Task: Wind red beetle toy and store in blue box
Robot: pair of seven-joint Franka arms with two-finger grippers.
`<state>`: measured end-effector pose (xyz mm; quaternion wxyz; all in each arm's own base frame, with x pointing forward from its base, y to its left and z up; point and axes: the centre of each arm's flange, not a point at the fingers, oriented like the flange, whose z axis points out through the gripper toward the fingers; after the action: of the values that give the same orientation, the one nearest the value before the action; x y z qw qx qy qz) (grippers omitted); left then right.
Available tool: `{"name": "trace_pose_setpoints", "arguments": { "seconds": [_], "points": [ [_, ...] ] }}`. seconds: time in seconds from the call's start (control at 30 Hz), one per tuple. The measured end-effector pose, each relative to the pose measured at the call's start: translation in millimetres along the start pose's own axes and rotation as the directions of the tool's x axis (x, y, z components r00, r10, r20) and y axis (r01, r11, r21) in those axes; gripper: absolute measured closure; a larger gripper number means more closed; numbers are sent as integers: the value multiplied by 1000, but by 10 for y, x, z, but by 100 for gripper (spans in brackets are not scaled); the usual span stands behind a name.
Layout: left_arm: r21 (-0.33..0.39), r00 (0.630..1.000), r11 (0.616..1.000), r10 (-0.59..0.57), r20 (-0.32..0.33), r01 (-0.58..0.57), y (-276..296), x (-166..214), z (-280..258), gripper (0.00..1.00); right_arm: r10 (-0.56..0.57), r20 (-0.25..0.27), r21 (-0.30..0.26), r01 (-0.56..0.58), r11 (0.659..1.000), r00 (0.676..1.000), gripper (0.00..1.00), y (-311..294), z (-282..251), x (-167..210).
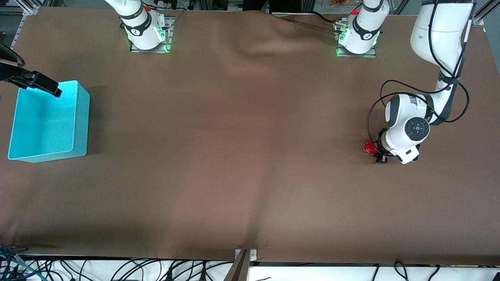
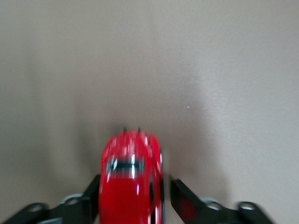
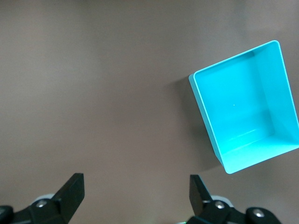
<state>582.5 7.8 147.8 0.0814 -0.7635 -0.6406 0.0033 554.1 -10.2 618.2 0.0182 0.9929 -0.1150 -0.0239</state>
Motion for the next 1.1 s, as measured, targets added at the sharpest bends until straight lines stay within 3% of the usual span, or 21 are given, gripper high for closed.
{"name": "trace_pose_setpoints", "arguments": {
  "seconds": [0.3, 0.73, 1.1],
  "points": [
    [-39, 1000, 999, 5, -3, -5, 165, 0, -281, 22, 0, 0, 0, 0, 1000, 1000, 0, 0, 0, 0],
    [6, 1000, 1000, 22, 20, -22, 485, -80, -1104, 16, 0, 0, 0, 0, 1000, 1000, 0, 0, 0, 0],
    [6, 975, 977, 212, 69, -213, 590, -31, -1866, 15, 0, 0, 0, 0, 1000, 1000, 0, 0, 0, 0]
  ]
}}
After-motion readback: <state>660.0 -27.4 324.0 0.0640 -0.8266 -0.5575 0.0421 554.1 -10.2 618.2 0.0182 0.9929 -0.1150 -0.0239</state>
